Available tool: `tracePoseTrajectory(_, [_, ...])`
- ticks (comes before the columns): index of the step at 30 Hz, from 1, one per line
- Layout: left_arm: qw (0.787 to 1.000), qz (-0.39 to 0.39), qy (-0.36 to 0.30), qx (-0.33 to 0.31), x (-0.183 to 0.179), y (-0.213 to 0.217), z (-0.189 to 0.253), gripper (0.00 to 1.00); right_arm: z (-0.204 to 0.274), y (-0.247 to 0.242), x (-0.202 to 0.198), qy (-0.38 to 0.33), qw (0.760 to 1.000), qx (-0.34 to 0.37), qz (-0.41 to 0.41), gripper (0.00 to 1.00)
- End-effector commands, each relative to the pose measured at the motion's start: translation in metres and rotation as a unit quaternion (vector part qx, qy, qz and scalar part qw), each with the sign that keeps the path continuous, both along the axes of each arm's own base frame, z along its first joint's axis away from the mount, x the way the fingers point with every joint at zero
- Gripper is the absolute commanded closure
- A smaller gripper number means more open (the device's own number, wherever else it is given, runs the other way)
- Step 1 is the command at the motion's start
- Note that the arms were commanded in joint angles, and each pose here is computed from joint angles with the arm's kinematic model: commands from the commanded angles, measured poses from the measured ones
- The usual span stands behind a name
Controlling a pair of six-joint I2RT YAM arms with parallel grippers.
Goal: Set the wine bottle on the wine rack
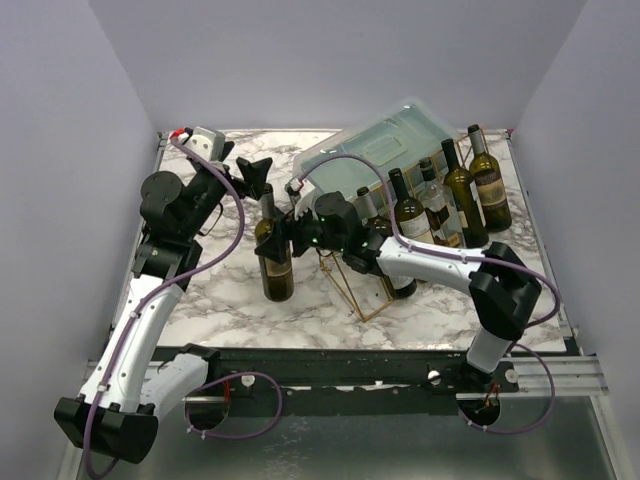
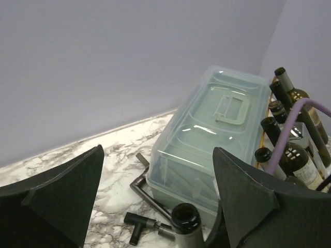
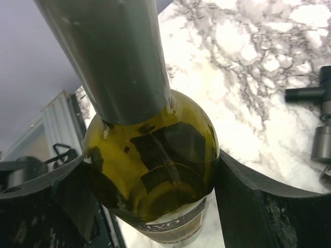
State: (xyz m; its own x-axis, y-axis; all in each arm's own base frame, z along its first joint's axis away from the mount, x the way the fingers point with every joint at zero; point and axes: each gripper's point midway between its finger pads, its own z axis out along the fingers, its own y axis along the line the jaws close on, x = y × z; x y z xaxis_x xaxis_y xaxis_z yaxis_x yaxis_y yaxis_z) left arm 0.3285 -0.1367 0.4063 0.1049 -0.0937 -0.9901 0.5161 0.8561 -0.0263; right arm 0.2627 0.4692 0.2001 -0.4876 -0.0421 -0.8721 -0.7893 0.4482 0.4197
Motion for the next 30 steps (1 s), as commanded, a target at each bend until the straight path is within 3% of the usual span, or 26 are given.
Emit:
tracePoseTrajectory(1, [0.994, 0.098, -0.031, -0.024, 0.000, 0.035, 0.016, 0.12, 0.086, -0.003, -0.035, -0.020, 0.993, 0.096, 0.068, 0.99])
tracePoseTrajectory(6, [0.973, 0.224, -0.022, -0.050, 0.006, 0.081, 0.012, 0.07, 0.088, -0.022, -0.070, -0.008, 0.988, 0.083, 0.128, 0.99])
tracePoseTrajectory(11, [0.972, 0.228, -0.016, -0.054, 0.009, 0.081, 0.008, 0.05, 0.101, -0.057, -0.088, -0.046, 0.989, 0.057, 0.132, 1.00])
tracePoseTrajectory(21, [0.977, 0.205, 0.000, -0.060, 0.015, 0.070, 0.000, 0.05, 0.109, -0.150, -0.070, -0.123, 0.991, -0.057, -0.020, 0.99])
tracePoseTrajectory(26, [0.977, 0.202, 0.008, -0.060, 0.020, 0.068, -0.005, 0.05, 0.099, -0.201, -0.048, -0.131, 0.974, -0.113, -0.144, 0.99])
tracePoseTrajectory(30, [0.979, 0.194, 0.016, -0.061, 0.023, 0.064, -0.009, 0.05, 0.081, -0.219, -0.038, -0.119, 0.963, -0.136, -0.198, 0.99])
